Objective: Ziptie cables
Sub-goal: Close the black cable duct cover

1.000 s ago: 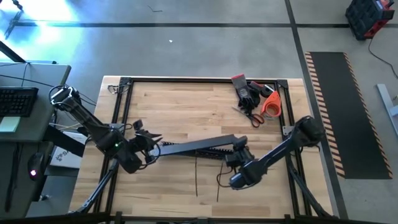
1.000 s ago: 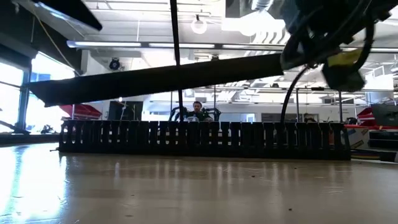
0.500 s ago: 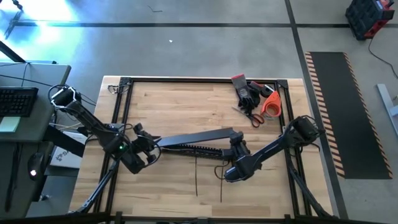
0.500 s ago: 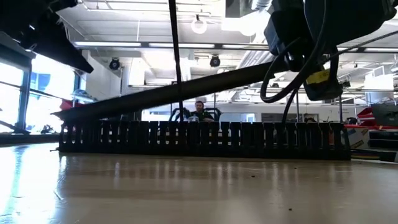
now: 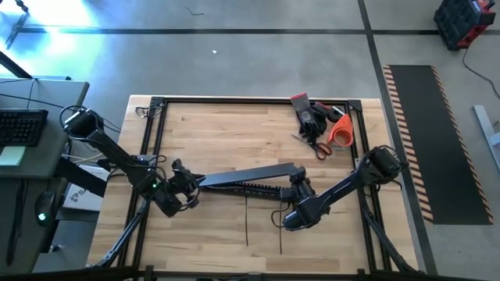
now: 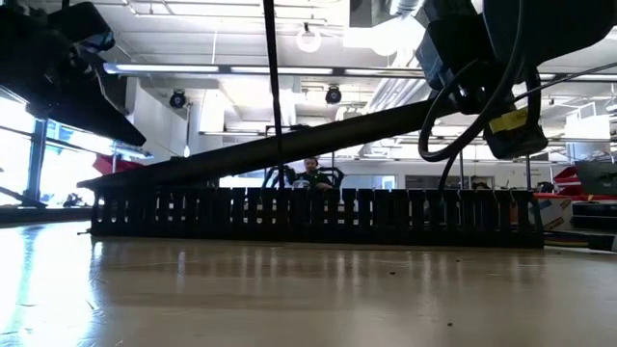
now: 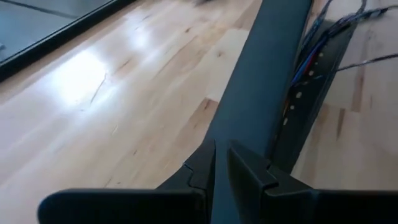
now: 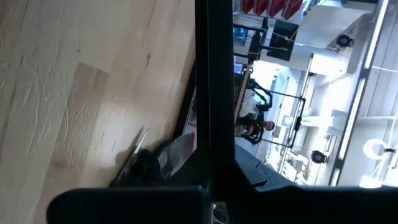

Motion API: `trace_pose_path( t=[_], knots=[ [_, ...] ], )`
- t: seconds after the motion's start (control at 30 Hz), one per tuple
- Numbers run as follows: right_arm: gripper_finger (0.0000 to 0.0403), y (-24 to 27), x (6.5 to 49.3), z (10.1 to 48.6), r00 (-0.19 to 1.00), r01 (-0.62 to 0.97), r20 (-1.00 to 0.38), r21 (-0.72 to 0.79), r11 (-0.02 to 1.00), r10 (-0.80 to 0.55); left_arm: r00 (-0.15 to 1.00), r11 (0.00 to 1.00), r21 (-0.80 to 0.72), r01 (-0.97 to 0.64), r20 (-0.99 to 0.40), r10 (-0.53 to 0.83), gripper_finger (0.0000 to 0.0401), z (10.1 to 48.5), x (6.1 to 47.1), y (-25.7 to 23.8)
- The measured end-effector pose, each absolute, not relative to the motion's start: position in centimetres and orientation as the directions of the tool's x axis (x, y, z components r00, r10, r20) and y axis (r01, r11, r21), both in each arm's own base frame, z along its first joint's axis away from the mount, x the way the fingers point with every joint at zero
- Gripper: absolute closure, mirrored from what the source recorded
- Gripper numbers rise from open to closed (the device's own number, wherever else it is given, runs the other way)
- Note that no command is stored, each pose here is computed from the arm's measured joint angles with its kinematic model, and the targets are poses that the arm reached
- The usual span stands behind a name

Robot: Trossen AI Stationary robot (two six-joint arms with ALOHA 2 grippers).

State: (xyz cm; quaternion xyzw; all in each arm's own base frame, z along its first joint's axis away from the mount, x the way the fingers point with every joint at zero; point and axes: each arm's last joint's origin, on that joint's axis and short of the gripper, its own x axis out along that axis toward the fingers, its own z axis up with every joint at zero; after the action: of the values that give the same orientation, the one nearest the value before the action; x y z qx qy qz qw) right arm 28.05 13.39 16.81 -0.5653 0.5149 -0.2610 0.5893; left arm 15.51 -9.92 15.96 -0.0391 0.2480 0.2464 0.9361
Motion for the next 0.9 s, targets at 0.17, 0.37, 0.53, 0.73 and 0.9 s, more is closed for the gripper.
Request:
trace_pose_path(
  t=[0.17,0.37,0.53,0.73,0.9],
  knots=[
    [0.0403,13.4,28.0,16.8,0.324,-0.28,-0.326,-0.93,0.239,-0.888,0.772,0.875,0.006,-0.483,-0.468,0.43,0.0378,15.2,15.4,-9.8],
    [0.0403,14.0,27.7,16.7,0.328,-0.293,-0.346,-0.922,0.254,-0.879,0.782,0.872,-0.067,-0.485,-0.48,0.398,0.0378,13.6,15.2,-9.0],
    [0.0403,14.6,27.3,16.7,0.338,-0.307,-0.359,-0.916,0.259,-0.87,0.796,0.894,-0.097,-0.438,-0.503,0.336,0.0378,13.2,15.3,-8.8],
    [0.0403,14.9,27.0,16.6,0.322,-0.321,-0.392,-0.902,0.29,-0.862,0.798,0.909,-0.097,-0.406,-0.521,0.301,0.0378,13.2,15.5,-8.7],
    [0.0403,15.0,27.0,16.6,0.307,-0.307,-0.409,-0.897,0.318,-0.859,0.815,0.922,-0.096,-0.375,-0.508,0.279,0.0378,13.4,15.8,-8.9]
  ],
)
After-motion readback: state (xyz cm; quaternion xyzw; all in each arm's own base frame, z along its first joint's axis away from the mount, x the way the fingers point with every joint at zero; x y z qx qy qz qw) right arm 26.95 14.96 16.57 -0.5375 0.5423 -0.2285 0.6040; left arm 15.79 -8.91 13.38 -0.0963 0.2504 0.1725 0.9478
